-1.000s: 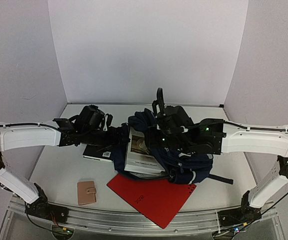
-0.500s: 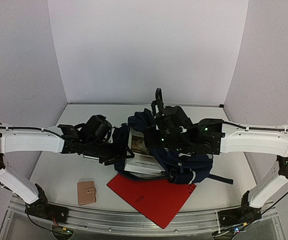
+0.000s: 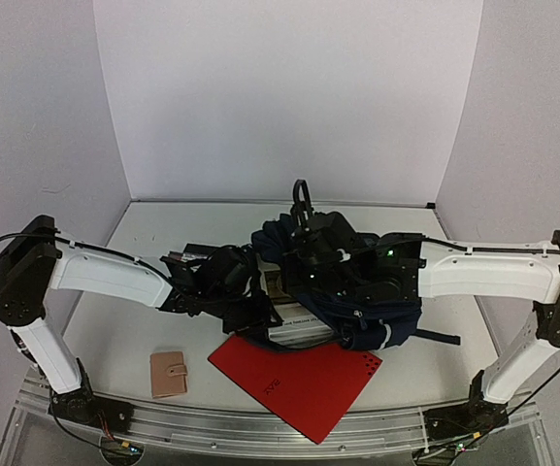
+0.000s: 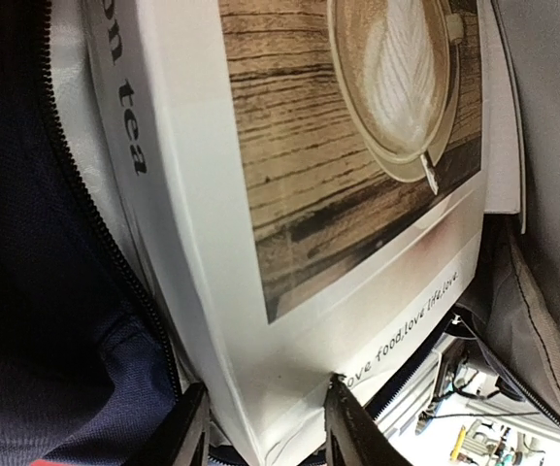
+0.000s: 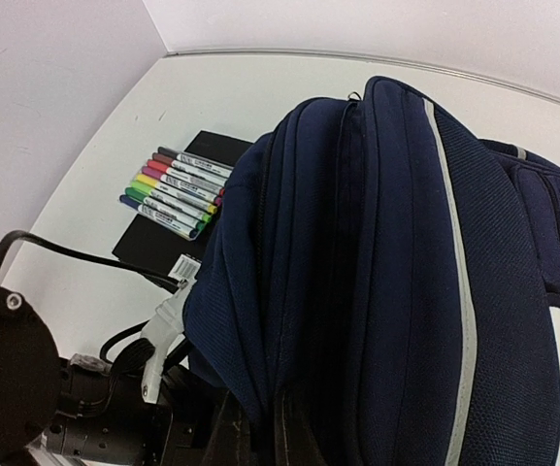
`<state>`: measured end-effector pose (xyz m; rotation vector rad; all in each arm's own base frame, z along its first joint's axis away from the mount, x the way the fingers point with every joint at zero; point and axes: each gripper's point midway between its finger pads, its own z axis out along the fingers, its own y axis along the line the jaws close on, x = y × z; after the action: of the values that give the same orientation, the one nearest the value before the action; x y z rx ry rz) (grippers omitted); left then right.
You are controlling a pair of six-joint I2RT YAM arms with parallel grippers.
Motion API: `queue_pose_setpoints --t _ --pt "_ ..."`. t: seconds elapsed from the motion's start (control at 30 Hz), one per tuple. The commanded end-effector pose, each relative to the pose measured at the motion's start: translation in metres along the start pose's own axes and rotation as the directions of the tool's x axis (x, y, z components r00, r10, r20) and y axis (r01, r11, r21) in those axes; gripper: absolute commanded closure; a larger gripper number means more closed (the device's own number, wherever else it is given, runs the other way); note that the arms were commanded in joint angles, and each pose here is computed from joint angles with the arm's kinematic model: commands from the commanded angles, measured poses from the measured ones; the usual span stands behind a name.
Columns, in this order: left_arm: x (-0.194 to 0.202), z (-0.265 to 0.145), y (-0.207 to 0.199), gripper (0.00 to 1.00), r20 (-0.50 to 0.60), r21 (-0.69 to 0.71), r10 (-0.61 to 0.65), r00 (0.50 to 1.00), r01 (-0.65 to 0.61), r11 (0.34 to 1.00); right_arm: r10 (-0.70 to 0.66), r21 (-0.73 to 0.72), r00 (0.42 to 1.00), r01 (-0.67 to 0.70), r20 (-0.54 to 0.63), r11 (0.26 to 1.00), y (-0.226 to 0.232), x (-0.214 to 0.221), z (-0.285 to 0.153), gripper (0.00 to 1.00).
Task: Pack the student bag
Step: Place the book in the student bag, then pick up the files from the center of the board.
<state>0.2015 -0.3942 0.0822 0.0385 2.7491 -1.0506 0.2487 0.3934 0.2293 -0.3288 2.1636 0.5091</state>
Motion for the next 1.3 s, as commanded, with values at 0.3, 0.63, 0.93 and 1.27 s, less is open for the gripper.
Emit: queue_pose_setpoints --t 0.3,0.63,0.93,1.27 --pt "-0.046 0.004 -0.010 0.57 0.210 -0.023 0.033 0.977 -0.029 0.999 0.160 0.033 0.979 -0.166 0.129 0.986 -0.014 -0.014 0.012 1.00" --pt "-0.052 -0.065 -0.015 0.20 0.295 -0.060 0.095 0.951 -0.081 0.995 0.158 0.177 0.979 -0.179 0.129 0.968 -0.072 -0.008 0.037 1.00" --pt "-0.037 -0.106 0.019 0.04 0.299 -0.077 0.034 0.954 -0.012 0.997 0.114 0.296 0.976 -0.165 0.184 0.941 -0.131 -0.054 0.052 1.00" --pt "-0.004 -0.099 0.054 0.02 0.192 -0.085 -0.054 0.980 0.072 0.994 0.054 0.266 0.988 -0.092 0.145 0.960 -0.137 -0.078 0.072 0.75"
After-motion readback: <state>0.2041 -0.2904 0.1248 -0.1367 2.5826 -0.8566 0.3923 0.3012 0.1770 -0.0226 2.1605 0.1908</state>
